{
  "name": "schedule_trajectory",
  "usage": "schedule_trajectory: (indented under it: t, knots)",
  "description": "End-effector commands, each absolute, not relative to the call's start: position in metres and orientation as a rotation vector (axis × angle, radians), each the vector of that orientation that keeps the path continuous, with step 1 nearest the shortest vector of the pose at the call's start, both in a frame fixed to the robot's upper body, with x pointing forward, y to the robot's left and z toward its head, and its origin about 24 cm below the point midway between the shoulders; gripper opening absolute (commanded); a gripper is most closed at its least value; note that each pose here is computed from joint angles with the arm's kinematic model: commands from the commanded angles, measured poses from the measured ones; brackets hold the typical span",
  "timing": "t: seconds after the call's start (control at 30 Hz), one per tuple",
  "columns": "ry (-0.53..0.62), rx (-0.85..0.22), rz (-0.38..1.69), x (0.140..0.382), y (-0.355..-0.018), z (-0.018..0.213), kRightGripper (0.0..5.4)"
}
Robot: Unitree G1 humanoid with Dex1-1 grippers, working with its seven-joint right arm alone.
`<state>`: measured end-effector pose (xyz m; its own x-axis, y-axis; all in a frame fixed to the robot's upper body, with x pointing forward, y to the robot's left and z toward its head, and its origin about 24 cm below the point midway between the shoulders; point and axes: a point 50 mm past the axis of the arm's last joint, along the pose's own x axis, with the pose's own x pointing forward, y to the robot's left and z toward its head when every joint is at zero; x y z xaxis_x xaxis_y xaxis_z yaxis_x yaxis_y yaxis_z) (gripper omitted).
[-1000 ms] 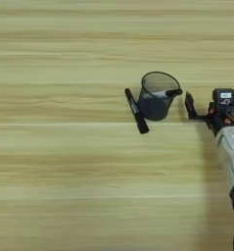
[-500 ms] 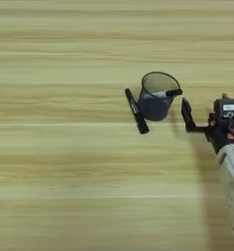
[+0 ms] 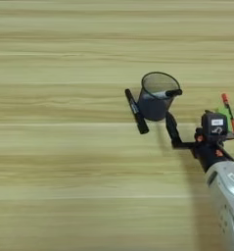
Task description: Move the objects on the table
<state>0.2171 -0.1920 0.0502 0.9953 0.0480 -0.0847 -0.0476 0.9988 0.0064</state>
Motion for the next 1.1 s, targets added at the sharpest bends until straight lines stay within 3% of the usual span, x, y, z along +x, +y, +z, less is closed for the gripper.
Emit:
schedule_trajectory:
  t: [0.03, 0.23, 1.1]
  knots:
    - [-0.004, 0.014, 0.107, 0.224, -0.177, 0.067, 5.38]
    - [0.010, 0.040, 0.170, 0.226, -0.159, 0.064, 5.38]
    - [0.106, 0.073, 0.245, 0.243, -0.139, 0.039, 5.38]
